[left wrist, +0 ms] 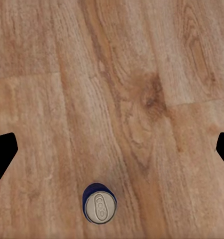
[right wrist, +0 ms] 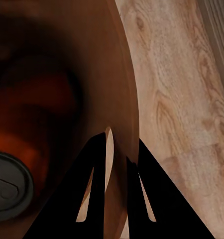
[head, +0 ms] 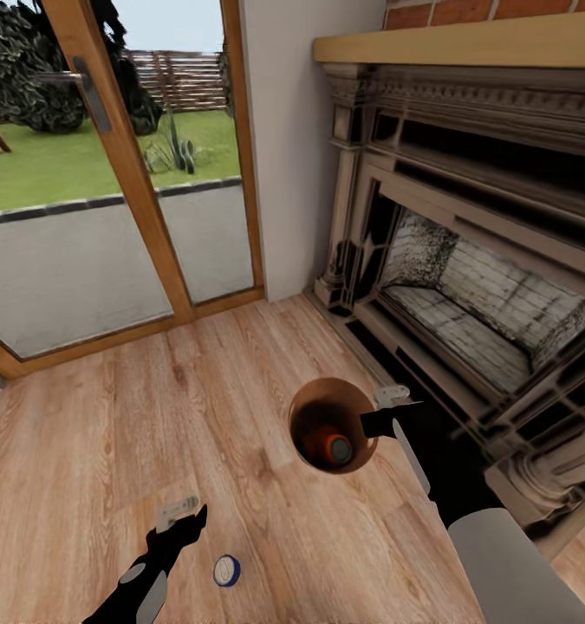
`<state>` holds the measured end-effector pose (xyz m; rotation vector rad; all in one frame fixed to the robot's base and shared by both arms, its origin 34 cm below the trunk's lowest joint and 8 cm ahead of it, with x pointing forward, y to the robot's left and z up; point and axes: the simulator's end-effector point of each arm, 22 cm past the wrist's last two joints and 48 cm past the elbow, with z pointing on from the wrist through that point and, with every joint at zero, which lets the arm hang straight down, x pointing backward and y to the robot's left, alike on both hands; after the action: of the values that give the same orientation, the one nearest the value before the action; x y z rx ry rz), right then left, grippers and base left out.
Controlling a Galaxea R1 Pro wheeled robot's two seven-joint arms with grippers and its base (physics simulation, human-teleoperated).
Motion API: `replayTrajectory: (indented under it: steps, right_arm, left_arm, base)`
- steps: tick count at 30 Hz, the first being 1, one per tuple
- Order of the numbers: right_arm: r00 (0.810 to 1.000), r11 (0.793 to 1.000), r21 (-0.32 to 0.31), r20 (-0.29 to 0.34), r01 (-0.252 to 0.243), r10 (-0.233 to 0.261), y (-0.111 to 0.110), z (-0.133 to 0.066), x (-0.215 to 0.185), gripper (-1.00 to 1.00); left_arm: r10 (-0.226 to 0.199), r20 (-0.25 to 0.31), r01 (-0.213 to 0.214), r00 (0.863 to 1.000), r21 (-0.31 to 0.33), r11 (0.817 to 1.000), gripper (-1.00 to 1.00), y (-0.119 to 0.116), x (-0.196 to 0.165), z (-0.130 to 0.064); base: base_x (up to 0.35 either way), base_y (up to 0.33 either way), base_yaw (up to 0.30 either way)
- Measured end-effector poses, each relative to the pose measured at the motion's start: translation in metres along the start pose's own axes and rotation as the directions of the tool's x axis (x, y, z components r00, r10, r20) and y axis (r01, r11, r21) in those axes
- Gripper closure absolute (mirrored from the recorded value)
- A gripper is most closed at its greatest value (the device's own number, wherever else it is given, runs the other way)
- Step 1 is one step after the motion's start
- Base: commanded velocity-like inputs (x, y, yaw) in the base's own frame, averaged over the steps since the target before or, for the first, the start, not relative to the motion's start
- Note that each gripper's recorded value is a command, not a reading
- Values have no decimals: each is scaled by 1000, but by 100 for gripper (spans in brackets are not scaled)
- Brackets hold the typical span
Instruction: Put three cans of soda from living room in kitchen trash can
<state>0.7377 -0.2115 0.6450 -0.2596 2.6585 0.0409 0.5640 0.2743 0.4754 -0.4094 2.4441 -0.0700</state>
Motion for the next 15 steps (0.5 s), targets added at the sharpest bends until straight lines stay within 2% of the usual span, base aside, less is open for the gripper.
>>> replayTrajectory:
  steps: [15]
  right_arm:
    - [1000, 1000, -3, -23, 0, 0, 1, 29, 21, 100]
  left_arm:
    - [1, -23, -2, 1000, -6, 1000, -100, 7, 26, 19]
  base:
    - [0, 0, 0]
